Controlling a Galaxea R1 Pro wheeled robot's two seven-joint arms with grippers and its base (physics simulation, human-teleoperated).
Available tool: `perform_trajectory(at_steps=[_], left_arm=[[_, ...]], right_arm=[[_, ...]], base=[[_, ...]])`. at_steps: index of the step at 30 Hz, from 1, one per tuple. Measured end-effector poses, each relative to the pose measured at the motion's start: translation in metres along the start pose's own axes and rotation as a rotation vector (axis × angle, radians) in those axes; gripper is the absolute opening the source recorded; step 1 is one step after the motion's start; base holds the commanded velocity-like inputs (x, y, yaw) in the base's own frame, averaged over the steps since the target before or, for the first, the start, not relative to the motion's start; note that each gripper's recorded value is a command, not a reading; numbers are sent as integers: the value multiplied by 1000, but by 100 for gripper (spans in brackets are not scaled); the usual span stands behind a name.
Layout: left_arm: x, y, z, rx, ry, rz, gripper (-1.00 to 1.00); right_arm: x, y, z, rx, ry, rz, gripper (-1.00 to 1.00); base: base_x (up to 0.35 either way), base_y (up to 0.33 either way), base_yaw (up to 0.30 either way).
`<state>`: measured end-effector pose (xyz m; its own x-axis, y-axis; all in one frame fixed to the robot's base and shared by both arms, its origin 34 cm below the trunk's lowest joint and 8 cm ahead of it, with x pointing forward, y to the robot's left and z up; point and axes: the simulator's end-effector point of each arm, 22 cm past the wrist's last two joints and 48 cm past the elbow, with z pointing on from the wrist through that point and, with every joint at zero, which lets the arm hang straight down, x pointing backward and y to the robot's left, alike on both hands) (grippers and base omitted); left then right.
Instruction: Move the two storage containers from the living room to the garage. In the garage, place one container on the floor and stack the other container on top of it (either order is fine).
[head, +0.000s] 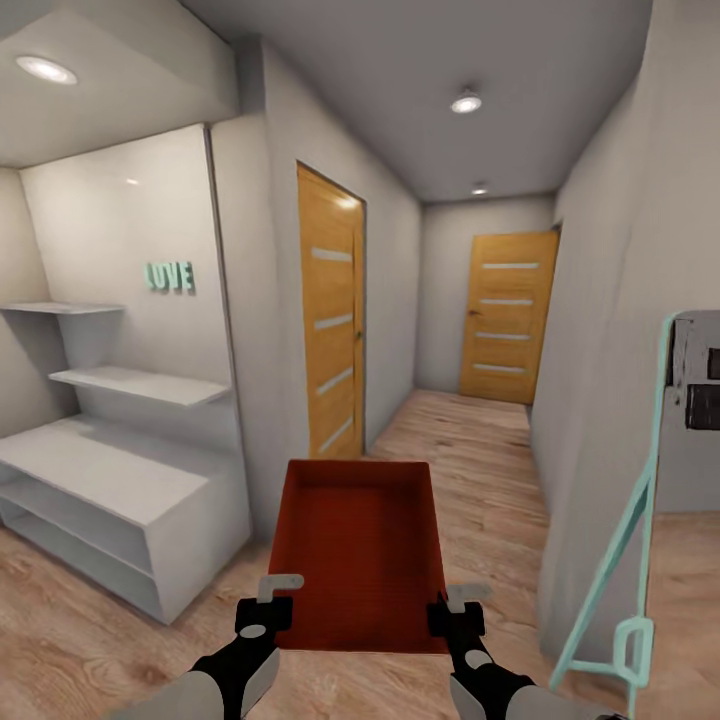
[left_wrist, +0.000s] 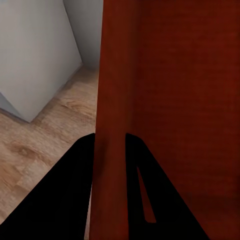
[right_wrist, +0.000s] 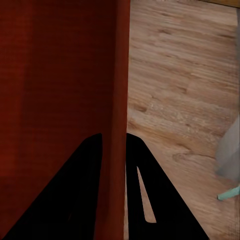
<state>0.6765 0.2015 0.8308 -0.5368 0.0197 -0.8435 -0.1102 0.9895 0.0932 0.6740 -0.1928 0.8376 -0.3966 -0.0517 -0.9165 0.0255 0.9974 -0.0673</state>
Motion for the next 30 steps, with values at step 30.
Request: perform_trajectory(at_steps=[30], left_arm=[[0, 0, 0, 0, 0, 0, -100]], right_arm=[[0, 0, 0, 0, 0, -1, -100]], base=[[321, 177, -223]])
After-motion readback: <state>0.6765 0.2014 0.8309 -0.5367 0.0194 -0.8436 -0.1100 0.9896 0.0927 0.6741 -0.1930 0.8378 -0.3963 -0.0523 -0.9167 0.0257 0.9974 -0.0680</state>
